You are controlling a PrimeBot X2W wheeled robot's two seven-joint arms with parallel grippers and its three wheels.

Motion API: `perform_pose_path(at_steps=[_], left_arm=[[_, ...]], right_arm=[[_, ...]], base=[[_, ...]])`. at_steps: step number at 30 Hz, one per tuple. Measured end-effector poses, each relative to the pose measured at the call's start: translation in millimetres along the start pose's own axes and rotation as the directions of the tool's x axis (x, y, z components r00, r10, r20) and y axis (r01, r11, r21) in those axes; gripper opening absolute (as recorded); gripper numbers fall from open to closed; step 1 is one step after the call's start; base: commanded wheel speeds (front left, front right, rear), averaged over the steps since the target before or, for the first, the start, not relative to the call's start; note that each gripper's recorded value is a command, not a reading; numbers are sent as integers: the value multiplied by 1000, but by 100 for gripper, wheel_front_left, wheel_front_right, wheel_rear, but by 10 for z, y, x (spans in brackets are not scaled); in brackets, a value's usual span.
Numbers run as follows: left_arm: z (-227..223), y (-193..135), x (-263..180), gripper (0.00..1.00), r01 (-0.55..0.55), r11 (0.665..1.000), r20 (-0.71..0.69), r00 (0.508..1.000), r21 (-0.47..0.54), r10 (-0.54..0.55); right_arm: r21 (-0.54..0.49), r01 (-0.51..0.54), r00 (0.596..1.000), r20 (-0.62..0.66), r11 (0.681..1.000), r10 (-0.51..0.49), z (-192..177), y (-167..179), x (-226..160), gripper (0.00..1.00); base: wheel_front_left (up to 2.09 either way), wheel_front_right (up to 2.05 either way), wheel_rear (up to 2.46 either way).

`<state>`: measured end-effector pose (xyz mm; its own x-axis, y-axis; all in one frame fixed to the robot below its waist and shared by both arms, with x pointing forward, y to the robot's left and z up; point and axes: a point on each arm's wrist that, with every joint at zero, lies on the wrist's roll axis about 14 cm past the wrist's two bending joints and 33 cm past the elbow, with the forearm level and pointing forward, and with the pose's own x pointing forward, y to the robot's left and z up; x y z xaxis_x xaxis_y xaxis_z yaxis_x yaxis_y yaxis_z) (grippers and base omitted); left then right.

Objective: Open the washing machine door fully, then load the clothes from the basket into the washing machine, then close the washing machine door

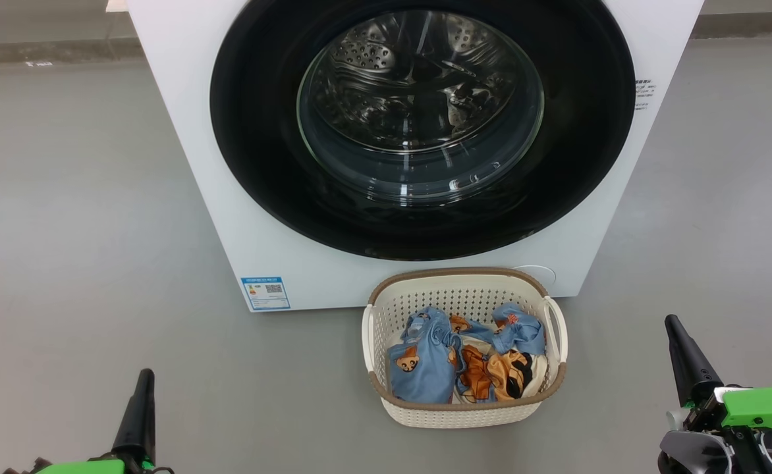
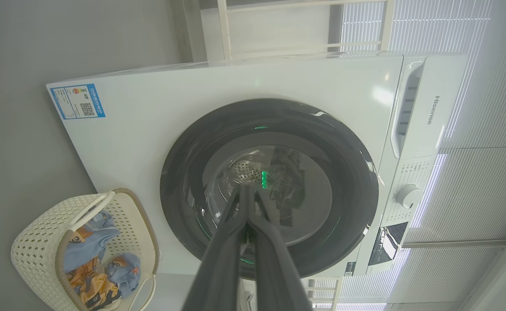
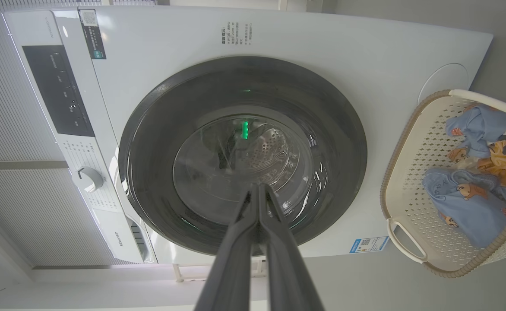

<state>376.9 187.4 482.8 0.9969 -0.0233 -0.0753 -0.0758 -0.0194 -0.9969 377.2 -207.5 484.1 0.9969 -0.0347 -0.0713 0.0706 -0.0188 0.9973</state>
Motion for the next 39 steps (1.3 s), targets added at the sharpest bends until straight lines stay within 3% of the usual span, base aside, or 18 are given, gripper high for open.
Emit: perform_pose_path(at_steps=[7, 8, 13, 23, 39], left_arm=[[3, 3, 0, 0, -1, 1000, 1, 1000, 0, 1], [-2, 38, -14, 100, -11, 1000, 2, 1000, -4, 11], [-48, 328, -141, 100, -96, 995, -1, 995, -22, 96], [-47, 296, -145, 100, -88, 995, 11, 996, 45, 88], [-48, 241, -135, 100, -76, 970, 22, 997, 229, 73]], right_arm=[[2, 1, 1000, 0, 1000, -1, -4, -4, 0, 0], [6, 12, 1000, 3, 1000, -12, -7, -42, -10, 100], [29, 105, 994, 5, 994, -105, -47, -359, -151, 100], [-7, 100, 995, 1, 995, -100, -100, -338, -128, 100], [-219, 75, 996, -24, 973, -82, -184, -265, -86, 100]], base=[[0, 0, 0], [0, 0, 0], [0, 0, 0], [0, 0, 0], [0, 0, 0]])
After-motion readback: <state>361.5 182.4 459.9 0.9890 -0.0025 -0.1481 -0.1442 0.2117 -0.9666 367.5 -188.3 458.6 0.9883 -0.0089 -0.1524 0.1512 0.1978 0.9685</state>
